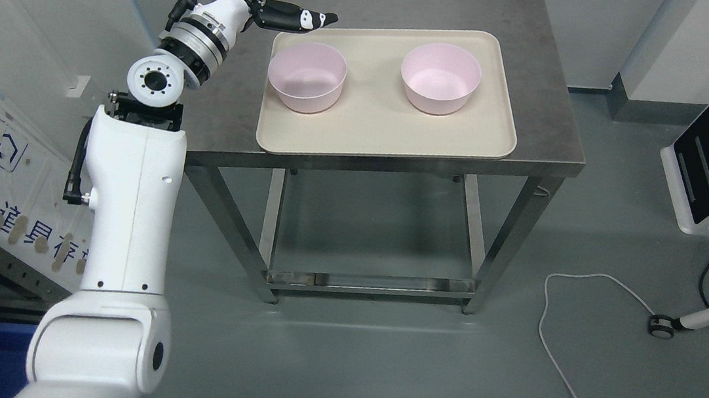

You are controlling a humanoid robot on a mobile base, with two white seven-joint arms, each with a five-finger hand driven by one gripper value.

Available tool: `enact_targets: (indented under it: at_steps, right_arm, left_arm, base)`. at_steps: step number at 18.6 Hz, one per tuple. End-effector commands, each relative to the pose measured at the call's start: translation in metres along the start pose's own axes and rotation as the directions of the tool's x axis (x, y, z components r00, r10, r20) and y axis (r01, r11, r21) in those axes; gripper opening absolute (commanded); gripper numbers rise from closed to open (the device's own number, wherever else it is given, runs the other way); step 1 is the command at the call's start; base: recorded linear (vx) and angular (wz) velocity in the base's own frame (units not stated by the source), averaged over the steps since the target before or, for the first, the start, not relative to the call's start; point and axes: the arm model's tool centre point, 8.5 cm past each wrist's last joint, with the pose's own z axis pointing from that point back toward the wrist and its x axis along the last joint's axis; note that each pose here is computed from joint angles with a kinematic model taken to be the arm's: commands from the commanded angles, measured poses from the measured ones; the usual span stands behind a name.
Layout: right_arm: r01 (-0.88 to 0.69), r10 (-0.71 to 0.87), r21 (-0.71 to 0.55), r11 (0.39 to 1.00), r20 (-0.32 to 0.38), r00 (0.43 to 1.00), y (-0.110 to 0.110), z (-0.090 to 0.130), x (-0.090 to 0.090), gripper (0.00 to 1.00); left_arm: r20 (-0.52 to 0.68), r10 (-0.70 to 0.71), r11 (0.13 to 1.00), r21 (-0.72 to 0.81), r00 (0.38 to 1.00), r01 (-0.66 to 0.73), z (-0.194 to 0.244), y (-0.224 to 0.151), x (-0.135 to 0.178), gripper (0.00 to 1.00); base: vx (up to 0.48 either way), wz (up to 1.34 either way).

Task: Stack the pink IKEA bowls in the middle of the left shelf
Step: 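Reach the left hand toward the pink bowl nearer the left arm, then grip the rim of the nearer pink bowl with the left hand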

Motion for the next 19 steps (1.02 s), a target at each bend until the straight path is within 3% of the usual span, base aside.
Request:
enact_targets:
  at_steps: [1, 8, 12, 16, 19]
  right_arm:
    - [-0.001, 0.001, -0.019, 1.000, -0.001, 1.000, -0.012, 0.000, 0.000, 1.00]
    - [-0.001, 0.001, -0.019, 1.000, -0.001, 1.000, -0.012, 0.000, 0.000, 1.00]
    - [-0.001, 0.001, -0.019, 1.000, -0.001, 1.000, -0.012, 0.000, 0.000, 1.00]
    - [-0.001, 0.001, -0.019, 1.000, -0.001, 1.000, -0.012, 0.000, 0.000, 1.00]
    - [-0.001, 0.001, -0.019, 1.000, -0.001, 1.000, -0.012, 0.000, 0.000, 1.00]
  left_arm:
    - [-0.317, -0.135, 0.967, -0.249, 0.939, 0.055, -0.004, -0.046, -0.086, 0.86]
    - [-0.352, -0.245, 0.950, -0.275, 0.904, 0.150, 0.007, -0.038, -0.100, 0.71]
    - [-0.323, -0.296, 0.946, -0.228, 0.899, 0.230, -0.004, -0.028, -0.082, 0.61]
    - [-0.260, -0.390, 0.910, -0.256, 0.883, 0.326, -0.022, -0.032, -0.054, 0.59]
    - [-0.232, -0.469, 0.862, -0.329, 0.852, 0.385, -0.027, -0.050, -0.051, 0.56]
  base:
    - [0.000, 0.00]
    - [0.000, 0.00]
    - [0.000, 0.00]
    - [0.000, 0.00]
    - [0.000, 0.00]
